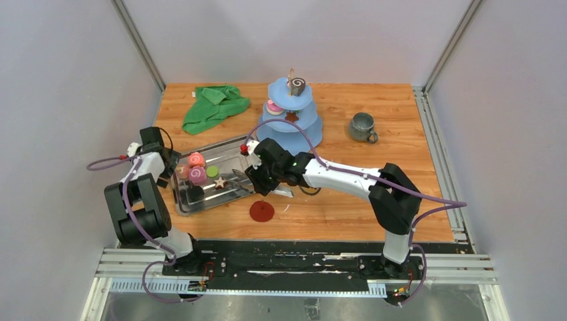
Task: Serve the afternoon tea
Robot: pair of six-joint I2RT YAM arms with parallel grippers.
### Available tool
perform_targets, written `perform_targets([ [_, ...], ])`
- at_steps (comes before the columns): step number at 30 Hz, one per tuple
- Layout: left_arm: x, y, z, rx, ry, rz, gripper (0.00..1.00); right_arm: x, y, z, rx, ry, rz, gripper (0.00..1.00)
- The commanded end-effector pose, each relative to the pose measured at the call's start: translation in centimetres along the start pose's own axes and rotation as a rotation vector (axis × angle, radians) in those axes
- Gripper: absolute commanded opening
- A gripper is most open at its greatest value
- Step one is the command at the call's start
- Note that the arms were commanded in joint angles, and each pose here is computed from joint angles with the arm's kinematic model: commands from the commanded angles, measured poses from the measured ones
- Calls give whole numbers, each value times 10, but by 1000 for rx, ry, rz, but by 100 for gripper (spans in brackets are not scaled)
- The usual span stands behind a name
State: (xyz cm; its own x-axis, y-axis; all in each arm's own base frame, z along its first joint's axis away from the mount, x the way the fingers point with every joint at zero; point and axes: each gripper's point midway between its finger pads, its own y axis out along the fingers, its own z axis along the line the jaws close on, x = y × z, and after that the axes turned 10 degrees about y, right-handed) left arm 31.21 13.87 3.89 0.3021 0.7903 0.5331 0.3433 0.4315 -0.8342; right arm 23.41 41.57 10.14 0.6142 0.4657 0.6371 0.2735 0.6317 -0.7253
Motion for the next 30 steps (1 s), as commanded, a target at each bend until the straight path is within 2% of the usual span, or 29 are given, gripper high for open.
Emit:
perform_targets([
  [1,22,-34,-18,-98,54,-34,83,14,-3,11,24,-35,-43,45],
  [7,40,-79,-23,-202,134,-103,84,12,-4,10,17,-42,-54,45],
  [13,43,-127,-12,-277,262,-167,85,9,-1,14,26,-54,-54,46],
  [20,42,-177,-2,-372,309,-242,86,4,4,22,55,-65,-41,47],
  [30,39,-192,1,-396,327,-238,87,-5,17,30,66,-77,-19,47],
])
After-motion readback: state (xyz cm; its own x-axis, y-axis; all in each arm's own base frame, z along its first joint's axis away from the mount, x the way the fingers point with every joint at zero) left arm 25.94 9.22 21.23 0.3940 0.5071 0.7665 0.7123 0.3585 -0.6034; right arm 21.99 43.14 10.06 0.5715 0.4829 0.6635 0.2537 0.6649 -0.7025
